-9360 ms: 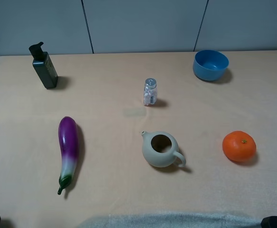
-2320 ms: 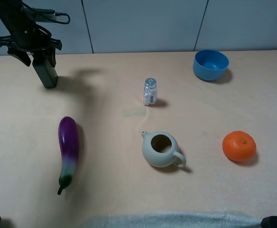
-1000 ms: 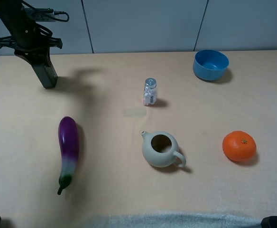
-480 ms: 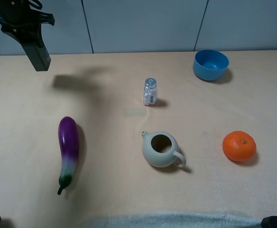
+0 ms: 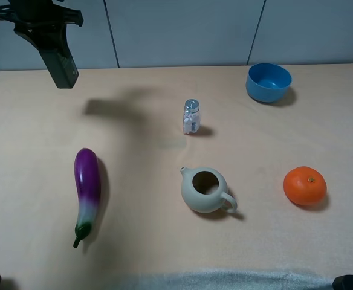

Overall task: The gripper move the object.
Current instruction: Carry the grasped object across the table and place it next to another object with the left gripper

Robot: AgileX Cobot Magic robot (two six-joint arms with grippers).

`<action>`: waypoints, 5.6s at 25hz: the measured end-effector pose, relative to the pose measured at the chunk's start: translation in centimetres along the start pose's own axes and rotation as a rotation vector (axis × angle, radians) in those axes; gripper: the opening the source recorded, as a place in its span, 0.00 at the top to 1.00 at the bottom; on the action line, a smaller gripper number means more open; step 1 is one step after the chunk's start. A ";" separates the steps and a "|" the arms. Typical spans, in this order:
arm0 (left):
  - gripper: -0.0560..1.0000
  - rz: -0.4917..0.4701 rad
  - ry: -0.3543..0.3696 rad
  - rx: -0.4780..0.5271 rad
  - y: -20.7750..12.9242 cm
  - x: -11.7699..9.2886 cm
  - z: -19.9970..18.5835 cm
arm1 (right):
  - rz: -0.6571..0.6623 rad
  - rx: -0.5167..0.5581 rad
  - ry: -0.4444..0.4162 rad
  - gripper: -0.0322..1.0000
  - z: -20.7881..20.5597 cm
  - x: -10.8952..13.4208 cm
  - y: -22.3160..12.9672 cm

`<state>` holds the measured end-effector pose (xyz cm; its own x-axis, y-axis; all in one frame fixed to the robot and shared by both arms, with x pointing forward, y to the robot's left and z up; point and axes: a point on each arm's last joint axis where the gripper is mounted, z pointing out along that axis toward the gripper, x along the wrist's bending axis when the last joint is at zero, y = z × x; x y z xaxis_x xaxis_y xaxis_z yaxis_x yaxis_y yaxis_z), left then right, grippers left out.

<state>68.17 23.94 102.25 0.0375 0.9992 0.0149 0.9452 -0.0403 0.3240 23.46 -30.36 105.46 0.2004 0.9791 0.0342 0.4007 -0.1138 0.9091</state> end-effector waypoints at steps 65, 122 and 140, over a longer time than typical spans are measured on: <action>0.55 0.457 -0.167 -0.078 -3.1 -21.2 2.2 | 0.000 0.000 0.000 0.30 0.0 0.0 0.0; 0.29 0.481 -0.183 -0.040 -3.9 -22.7 4.5 | 0.001 0.000 0.001 0.30 0.0 0.0 0.0; 0.29 0.463 -0.210 -0.027 -3.1 -22.4 -0.7 | 0.001 0.000 0.001 0.30 0.0 0.0 0.0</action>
<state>64.20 1.69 101.64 0.5177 0.8551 -0.0266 0.8052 -0.4765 0.3531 23.46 -30.35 105.46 0.1998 0.9792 0.0351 0.4007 -0.1144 0.9091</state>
